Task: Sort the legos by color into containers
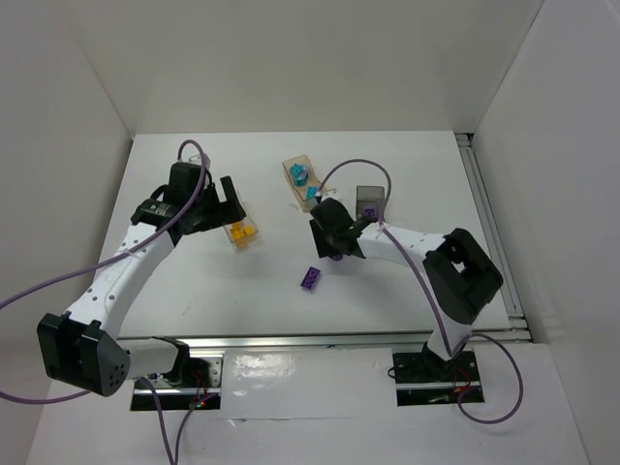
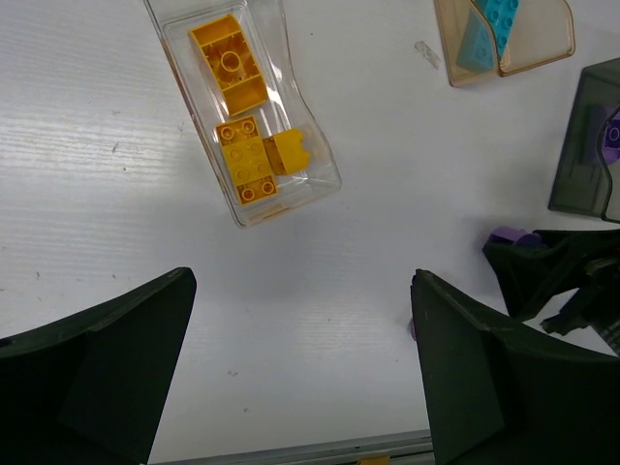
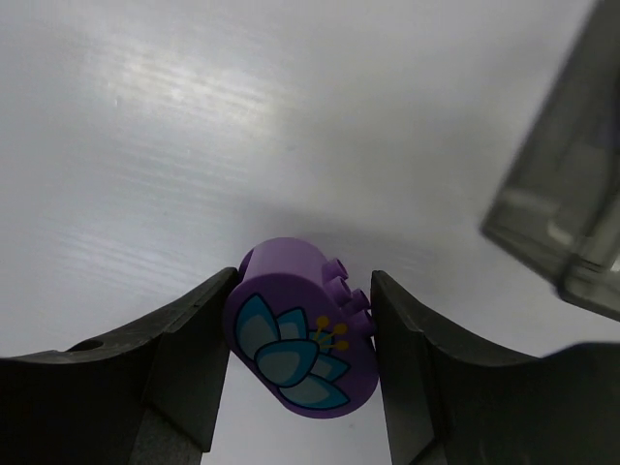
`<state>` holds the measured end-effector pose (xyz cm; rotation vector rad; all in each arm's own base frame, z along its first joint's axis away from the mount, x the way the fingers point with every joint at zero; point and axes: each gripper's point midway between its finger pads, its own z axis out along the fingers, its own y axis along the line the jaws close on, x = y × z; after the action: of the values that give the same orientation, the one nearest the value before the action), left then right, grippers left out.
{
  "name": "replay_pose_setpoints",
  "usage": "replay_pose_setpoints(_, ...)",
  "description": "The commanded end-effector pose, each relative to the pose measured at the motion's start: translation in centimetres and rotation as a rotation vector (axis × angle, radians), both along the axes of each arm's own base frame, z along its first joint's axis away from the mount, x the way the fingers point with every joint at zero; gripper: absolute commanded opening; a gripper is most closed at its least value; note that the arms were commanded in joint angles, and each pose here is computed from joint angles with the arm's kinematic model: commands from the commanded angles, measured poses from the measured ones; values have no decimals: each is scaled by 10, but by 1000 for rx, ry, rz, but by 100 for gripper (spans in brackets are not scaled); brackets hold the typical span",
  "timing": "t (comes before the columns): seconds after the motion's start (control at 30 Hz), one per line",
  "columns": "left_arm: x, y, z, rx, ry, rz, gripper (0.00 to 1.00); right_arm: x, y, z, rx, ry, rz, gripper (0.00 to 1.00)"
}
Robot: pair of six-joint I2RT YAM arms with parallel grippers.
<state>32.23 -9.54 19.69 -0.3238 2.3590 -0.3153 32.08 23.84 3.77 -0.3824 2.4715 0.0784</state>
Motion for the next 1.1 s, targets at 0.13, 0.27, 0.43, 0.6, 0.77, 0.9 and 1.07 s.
replay_pose_setpoints(0.13, 4, -1, 6, -18, -29, 3, 100, 51, -49, 99, 155, -294, -279, 47)
replay_pose_setpoints(0.27, 6, 3, 13, -7, -51, 20, 100, 71, -80, 113, 187, -345, -388, 49)
replay_pose_setpoints(0.43, 5, 1, 13, -15, -49, 11, 100, 102, -106, 111, 187, -344, -485, 63)
replay_pose_setpoints(0.6, 5, -1, 10, -19, -37, 4, 100, 111, -109, 114, 88, -335, -527, 90)
replay_pose_setpoints(0.77, 9, 6, 13, 2, -52, 43, 100, 61, -65, 141, 213, -358, -374, 87)
replay_pose_setpoints(0.9, 9, 6, 13, 2, -52, 43, 100, -5, -1, 115, 338, -211, -206, 87)
replay_pose_setpoints(1.07, 10, -4, 18, -23, -55, 9, 100, -71, 42, 58, 409, -16, -194, 92)
